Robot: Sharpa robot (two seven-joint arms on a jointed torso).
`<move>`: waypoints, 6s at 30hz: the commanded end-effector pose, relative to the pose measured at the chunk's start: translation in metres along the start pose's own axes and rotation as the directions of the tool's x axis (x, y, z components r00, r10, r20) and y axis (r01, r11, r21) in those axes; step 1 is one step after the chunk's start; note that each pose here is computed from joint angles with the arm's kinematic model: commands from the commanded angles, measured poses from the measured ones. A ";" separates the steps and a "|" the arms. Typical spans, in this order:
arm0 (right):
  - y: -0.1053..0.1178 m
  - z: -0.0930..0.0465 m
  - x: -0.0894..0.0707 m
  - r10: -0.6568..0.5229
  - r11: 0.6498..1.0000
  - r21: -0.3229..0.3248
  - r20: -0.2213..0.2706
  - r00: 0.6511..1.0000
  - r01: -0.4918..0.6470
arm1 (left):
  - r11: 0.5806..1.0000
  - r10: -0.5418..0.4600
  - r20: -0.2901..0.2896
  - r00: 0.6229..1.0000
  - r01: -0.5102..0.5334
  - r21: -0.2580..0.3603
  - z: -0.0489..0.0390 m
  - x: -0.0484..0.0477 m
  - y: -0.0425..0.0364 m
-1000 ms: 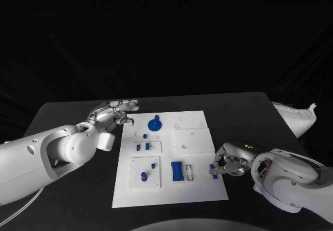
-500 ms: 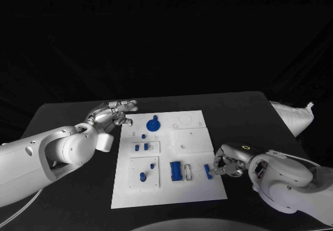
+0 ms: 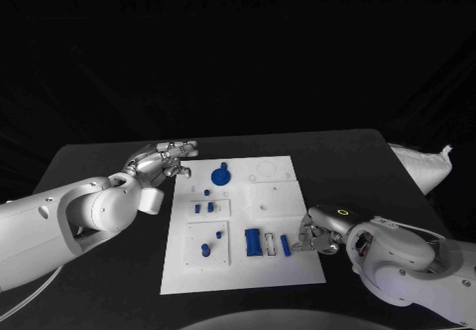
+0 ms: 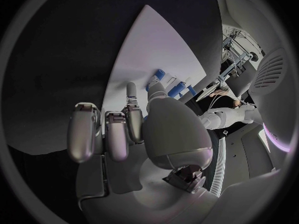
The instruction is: Assemble the parts on the task board
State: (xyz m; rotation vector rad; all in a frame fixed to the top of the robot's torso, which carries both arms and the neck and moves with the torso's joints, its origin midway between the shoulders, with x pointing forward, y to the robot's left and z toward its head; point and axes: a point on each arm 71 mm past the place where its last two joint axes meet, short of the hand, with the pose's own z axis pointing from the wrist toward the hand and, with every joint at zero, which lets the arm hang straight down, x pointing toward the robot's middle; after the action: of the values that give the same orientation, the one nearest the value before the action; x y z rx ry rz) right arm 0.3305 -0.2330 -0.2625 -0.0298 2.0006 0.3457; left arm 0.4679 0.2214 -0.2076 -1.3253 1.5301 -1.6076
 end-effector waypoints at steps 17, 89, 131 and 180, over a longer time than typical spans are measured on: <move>0.009 -0.004 0.003 0.025 0.999 -0.024 0.028 0.999 -0.025 | 1.000 -0.010 -0.017 1.000 0.010 0.003 -0.0005 0.0010 -0.0001; 0.033 0.015 0.012 0.058 0.997 -0.056 0.000 0.998 -0.058 | 1.000 -0.013 -0.022 1.000 0.013 -0.006 -0.0014 0.0011 0.0015; 0.035 0.012 0.007 -0.066 0.992 -0.103 0.063 0.996 0.072 | 1.000 -0.017 -0.029 0.999 0.016 -0.021 -0.0022 0.0012 0.0038; 0.046 0.013 0.012 -0.324 0.933 -0.144 0.058 0.944 0.329 | 0.999 -0.019 -0.039 0.999 0.018 -0.028 -0.0036 0.0019 0.0040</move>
State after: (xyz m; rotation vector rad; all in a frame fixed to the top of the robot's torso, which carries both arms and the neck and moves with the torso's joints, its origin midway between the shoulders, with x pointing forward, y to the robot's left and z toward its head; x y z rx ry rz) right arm 0.3303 -0.1811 -0.2609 -0.4234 1.8474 0.3084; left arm 0.4638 0.2227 -0.2117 -1.3404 1.5687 -1.6110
